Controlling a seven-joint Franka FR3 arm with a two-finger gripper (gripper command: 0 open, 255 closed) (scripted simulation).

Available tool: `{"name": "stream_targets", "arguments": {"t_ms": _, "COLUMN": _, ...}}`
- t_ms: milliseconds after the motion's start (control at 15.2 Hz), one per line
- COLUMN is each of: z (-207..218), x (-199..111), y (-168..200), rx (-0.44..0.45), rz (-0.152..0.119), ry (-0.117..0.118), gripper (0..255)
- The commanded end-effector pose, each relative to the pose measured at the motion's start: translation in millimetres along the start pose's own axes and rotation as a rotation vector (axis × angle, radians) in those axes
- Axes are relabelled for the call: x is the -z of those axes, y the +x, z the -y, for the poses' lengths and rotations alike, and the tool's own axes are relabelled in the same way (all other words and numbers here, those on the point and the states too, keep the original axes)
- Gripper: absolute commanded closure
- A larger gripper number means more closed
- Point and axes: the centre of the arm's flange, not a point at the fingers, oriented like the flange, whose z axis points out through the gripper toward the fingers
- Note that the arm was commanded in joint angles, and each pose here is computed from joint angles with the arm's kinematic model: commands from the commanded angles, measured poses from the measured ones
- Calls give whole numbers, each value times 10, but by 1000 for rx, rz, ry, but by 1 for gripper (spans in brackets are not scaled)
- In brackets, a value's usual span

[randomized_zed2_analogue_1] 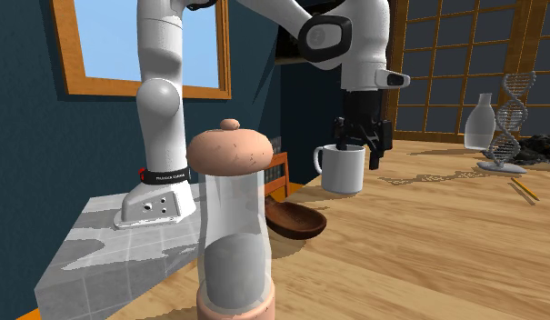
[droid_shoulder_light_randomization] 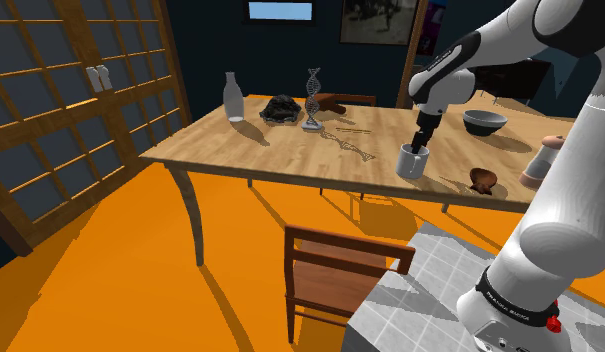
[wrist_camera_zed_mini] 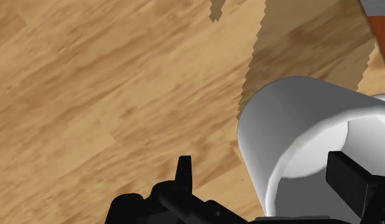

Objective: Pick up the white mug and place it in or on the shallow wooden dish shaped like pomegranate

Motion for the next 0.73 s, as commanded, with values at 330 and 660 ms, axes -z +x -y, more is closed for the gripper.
{"name": "stream_targets", "arguments": {"t_ms": 330, "z": 0, "x": -1, "y": 1, "rx": 0, "rz": 0, "ry": 0, "gripper": 255}}
{"name": "stream_targets", "arguments": {"t_ms": 660, "z": 0, "x": -1, "y": 1, "rx": 0, "rz": 0, "ry": 0, "gripper": 255}}
